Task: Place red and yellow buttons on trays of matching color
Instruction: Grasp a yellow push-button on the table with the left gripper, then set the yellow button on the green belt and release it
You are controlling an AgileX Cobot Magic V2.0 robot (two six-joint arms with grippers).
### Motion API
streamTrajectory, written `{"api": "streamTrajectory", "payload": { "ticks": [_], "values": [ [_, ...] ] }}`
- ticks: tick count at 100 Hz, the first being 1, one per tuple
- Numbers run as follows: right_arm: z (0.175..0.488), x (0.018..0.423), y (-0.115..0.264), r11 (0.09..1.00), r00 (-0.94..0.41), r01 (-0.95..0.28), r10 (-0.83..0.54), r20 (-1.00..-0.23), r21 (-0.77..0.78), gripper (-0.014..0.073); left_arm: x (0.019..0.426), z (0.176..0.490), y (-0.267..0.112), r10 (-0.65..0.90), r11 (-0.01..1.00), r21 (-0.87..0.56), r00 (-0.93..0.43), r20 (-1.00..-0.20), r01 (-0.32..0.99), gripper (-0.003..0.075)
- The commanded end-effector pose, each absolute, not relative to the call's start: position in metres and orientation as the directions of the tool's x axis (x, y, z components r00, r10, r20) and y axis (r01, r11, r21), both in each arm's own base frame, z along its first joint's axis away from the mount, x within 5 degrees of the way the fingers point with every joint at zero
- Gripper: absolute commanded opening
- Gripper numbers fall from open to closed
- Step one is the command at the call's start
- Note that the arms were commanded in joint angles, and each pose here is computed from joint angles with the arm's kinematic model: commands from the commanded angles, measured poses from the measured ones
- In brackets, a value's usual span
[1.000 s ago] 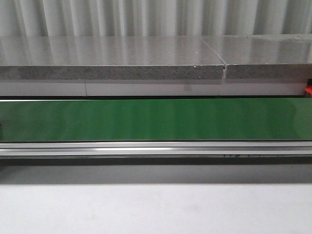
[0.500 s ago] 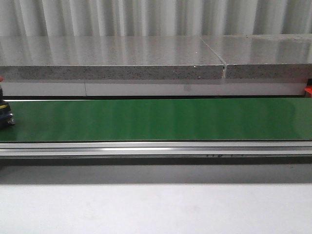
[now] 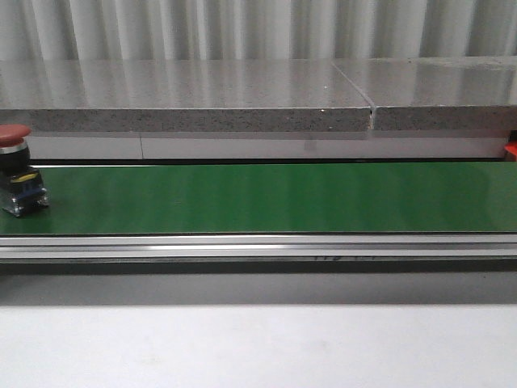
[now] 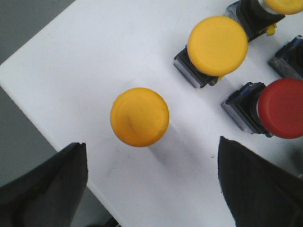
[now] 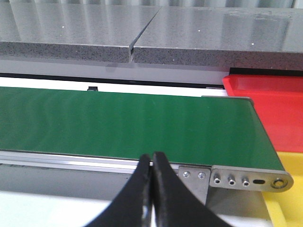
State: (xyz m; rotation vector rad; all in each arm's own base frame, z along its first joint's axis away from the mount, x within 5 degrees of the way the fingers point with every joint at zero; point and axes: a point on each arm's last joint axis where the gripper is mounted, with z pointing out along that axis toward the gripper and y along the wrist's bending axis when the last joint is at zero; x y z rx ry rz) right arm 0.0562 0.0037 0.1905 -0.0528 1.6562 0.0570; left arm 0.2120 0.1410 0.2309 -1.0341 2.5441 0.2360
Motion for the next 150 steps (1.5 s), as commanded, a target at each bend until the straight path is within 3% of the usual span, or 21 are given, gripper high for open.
{"api": "streamTrajectory", "payload": {
  "ticks": [1, 62, 74, 99, 112, 127, 150],
  "values": [
    [0.203, 0.055, 0.004, 0.997, 0.02, -0.073, -0.01, -1.0, -0.011, -0.0092, 0.219, 0.243, 0.148, -0.619, 0.708, -0.013, -0.612, -0.492, -0.706, 0.0546],
    [0.203, 0.055, 0.004, 0.997, 0.02, -0.073, -0.01, -1.0, -0.011, -0.0092, 0.232, 0.202, 0.173, -0.689, 0.659, -0.039, -0.582, -0.433, -0.751, 0.0539],
    [0.203, 0.055, 0.004, 0.997, 0.02, -0.073, -0.01, -1.0, -0.011, -0.0092, 0.233, 0.203, 0.173, -0.689, 0.657, -0.046, -0.575, -0.441, -0.752, 0.0449],
    [0.203, 0.055, 0.004, 0.997, 0.02, -0.073, -0.01, -1.0, -0.011, -0.0092, 0.232, 0.202, 0.172, -0.706, 0.647, -0.057, -0.569, -0.422, -0.761, 0.0107],
    [0.203, 0.055, 0.004, 0.997, 0.02, -0.073, -0.01, -1.0, -0.011, -0.0092, 0.228, 0.206, 0.169, -0.713, 0.643, -0.052, -0.572, -0.406, -0.764, -0.0022],
    [0.203, 0.055, 0.004, 0.997, 0.02, -0.073, -0.01, -1.0, -0.011, -0.0092, 0.221, 0.226, 0.157, -0.701, 0.655, -0.057, -0.578, -0.417, -0.754, -0.002],
    [0.203, 0.055, 0.004, 0.997, 0.02, -0.073, -0.01, -1.0, -0.011, -0.0092, 0.208, 0.281, 0.12, -0.559, 0.755, -0.068, -0.586, -0.586, -0.652, -0.002]
  ]
}}
